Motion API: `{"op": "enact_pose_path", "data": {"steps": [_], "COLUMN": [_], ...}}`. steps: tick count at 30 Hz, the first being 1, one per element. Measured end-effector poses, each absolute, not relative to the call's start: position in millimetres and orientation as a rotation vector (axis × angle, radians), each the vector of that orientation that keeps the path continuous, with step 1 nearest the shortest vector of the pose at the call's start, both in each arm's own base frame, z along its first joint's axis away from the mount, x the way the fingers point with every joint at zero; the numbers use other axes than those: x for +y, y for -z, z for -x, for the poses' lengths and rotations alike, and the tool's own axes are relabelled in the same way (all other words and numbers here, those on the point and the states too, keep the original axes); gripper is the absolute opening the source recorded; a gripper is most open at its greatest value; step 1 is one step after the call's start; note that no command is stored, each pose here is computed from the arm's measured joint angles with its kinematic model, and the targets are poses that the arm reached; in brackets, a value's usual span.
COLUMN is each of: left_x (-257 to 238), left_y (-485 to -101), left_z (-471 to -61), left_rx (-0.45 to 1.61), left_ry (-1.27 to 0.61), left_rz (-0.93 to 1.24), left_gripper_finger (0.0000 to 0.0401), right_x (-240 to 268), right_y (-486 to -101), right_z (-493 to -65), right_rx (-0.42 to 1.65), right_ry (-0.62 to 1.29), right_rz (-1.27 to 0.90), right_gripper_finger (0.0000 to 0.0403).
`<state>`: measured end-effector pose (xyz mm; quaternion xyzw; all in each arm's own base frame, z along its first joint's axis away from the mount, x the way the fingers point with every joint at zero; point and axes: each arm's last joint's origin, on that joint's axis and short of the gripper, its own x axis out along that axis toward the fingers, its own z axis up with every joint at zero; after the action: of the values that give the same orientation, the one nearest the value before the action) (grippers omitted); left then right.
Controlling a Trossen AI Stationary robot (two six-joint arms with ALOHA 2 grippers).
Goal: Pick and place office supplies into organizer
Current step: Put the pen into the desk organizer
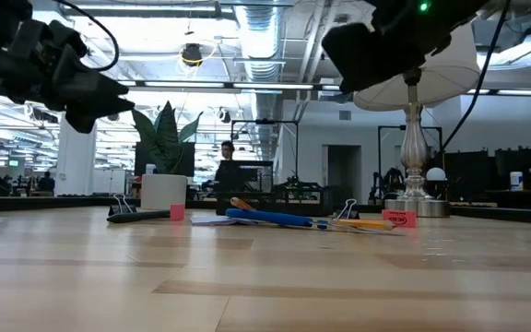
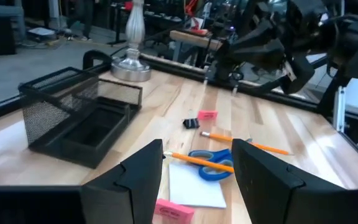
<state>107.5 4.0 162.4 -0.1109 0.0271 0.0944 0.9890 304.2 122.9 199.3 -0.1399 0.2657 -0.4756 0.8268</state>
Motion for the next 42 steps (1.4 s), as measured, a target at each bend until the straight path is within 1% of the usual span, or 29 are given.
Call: {"op": "enact_pose_path", "data": {"steps": [3,6,13,18,24,28,31,37,39,42], "left_x": [4,5,12,15,16,18,18,16,15,15], "left_y": [-162,-166,-168,-168,-172,-172,-171,-174,-174,-171], "left_z": [-108,-108,-105,-104,-106,-107,-109,-115,-118,-121], "left_rx": [0.052,0.007,-0.022,-0.033,-0.068,-0.086,-0.084,-0.103,-0.103,-0.082], "left_ry": [-0.191,-0.222,-0.486,-0.580,-0.635,-0.725,-0.731,-0.676,-0.693,-0.768], "left_rz": [0.221,0.225,0.255,0.250,0.218,0.235,0.249,0.247,0.233,0.217], "left_gripper_finger": [0.0183,0.0183,0.0183,0.0186,0.0215,0.0244,0.0258,0.0263,0.0264,0.0264], "right_x": [114,106,85,66,50,41,33,16,11,4], "right_y": [-200,-200,-203,-208,-212,-213,-214,-216,-218,-225], "right_z": [-304,-304,-300,-293,-290,-292,-294,-296,-296,-293], "right_rx": [0.595,0.620,0.683,0.729,0.789,0.791,0.769,0.722,0.713,0.699], "right_ry": [1.036,1.058,1.129,1.203,1.249,1.259,1.274,1.319,1.335,1.360], "right_rz": [0.327,0.350,0.427,0.482,0.548,0.606,0.646,0.691,0.692,0.669], "right_gripper_finger": [0.0077,0.0077,0.0077,0.0077,0.0077,0.0077,0.0077,0.0077,0.0077,0.0077]}}
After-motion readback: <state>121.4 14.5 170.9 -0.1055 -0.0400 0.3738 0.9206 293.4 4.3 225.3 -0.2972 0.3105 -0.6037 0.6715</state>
